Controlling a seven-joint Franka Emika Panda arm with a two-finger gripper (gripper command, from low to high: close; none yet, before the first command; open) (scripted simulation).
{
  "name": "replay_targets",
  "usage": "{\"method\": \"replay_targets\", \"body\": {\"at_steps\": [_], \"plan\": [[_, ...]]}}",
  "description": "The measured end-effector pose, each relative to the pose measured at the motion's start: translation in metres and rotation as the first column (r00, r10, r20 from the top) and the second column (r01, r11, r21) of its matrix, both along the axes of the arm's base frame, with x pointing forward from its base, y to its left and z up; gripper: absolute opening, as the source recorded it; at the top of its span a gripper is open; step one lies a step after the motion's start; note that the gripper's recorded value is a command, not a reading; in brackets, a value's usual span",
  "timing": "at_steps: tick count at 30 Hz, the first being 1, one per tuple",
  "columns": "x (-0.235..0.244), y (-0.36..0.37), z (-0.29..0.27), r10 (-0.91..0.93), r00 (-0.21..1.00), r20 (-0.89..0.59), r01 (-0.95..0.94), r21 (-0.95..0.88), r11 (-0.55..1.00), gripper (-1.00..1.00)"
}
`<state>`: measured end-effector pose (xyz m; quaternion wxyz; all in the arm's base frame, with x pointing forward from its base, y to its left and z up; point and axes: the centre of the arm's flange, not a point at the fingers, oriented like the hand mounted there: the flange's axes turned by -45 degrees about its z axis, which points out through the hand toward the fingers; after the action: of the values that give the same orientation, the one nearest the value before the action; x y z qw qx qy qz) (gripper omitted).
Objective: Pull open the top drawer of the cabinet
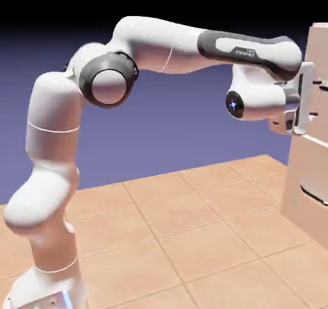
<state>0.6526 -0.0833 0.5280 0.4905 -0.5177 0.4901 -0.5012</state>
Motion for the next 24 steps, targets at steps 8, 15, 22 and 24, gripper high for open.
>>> {"method": "replay_targets", "body": {"at_steps": [8, 15, 22, 24], "plan": [[0.037, -0.002, 0.005, -0.015, 1.000, 0.018, 0.015, 0.041, 0.999, 0.00], [0.049, -0.001, 0.003, -0.016, 1.000, 0.016, 0.016, 0.038, 0.999, -1.00], [0.006, -0.001, 0.003, -0.016, 1.000, 0.017, 0.016, 0.038, 0.999, -1.00], [-0.001, -0.001, 0.002, -0.017, 1.000, 0.015, 0.017, 0.036, 0.999, -1.00]]}}
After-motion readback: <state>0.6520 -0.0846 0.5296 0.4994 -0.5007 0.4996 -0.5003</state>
